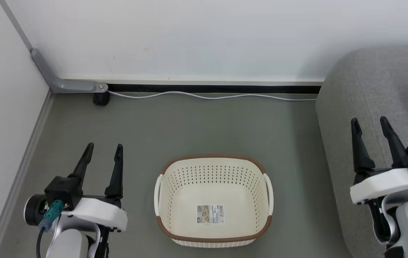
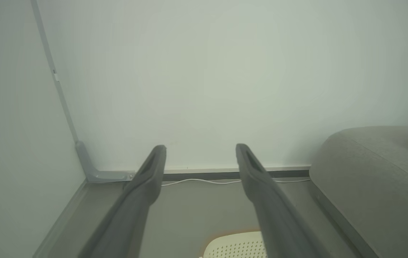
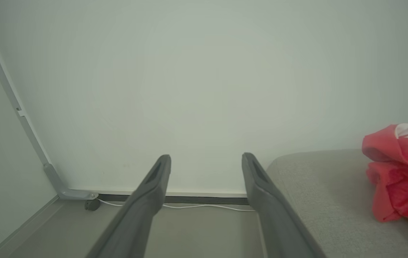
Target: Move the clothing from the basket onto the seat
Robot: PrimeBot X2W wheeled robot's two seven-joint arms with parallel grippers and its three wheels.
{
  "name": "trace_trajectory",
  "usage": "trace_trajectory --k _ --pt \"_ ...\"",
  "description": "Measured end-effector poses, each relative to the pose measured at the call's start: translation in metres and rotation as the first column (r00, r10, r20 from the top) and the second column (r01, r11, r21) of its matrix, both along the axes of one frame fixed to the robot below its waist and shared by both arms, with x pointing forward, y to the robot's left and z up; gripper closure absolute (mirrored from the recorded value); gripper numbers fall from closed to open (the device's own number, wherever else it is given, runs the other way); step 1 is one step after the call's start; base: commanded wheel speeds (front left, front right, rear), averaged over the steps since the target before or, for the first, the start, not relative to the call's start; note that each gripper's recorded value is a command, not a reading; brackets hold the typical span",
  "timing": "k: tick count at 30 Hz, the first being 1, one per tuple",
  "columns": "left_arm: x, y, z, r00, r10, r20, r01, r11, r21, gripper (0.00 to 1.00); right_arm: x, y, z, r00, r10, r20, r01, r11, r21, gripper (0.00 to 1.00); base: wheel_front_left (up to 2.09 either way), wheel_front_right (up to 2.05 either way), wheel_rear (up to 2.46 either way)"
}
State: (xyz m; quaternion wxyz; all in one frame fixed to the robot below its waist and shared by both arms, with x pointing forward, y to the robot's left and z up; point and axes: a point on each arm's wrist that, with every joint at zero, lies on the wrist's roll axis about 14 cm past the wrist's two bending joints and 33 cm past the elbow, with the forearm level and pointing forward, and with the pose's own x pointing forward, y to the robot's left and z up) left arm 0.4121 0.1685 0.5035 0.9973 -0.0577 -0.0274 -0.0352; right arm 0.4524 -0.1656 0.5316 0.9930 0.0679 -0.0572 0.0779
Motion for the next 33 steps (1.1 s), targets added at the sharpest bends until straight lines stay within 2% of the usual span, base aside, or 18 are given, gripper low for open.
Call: trace_trajectory --k 4,16,33 --pt "-0.017 0.015 -0.006 0.998 0.054 -0.019 -0.054 0.999 0.001 0.0 -0.018 0.002 -0.003 1.0 -0.001 -0.005 0.001 1.0 0.005 0.0 0.0 0.0 0.0" --pt "-0.042 0.029 -0.024 0.992 0.111 -0.068 -0.11 0.994 0.014 0.0 -0.056 -0.006 -0.028 0.997 -0.044 -0.066 0.044 0.999 0.007 0.0 0.0 0.0 0.0" --pt "-0.041 0.014 -0.025 0.994 0.082 -0.074 -0.083 0.996 -0.014 0.0 -0.062 0.008 -0.033 0.997 0.0 -0.078 -0.001 1.0 -0.01 0.0 0.0 0.0 0.0"
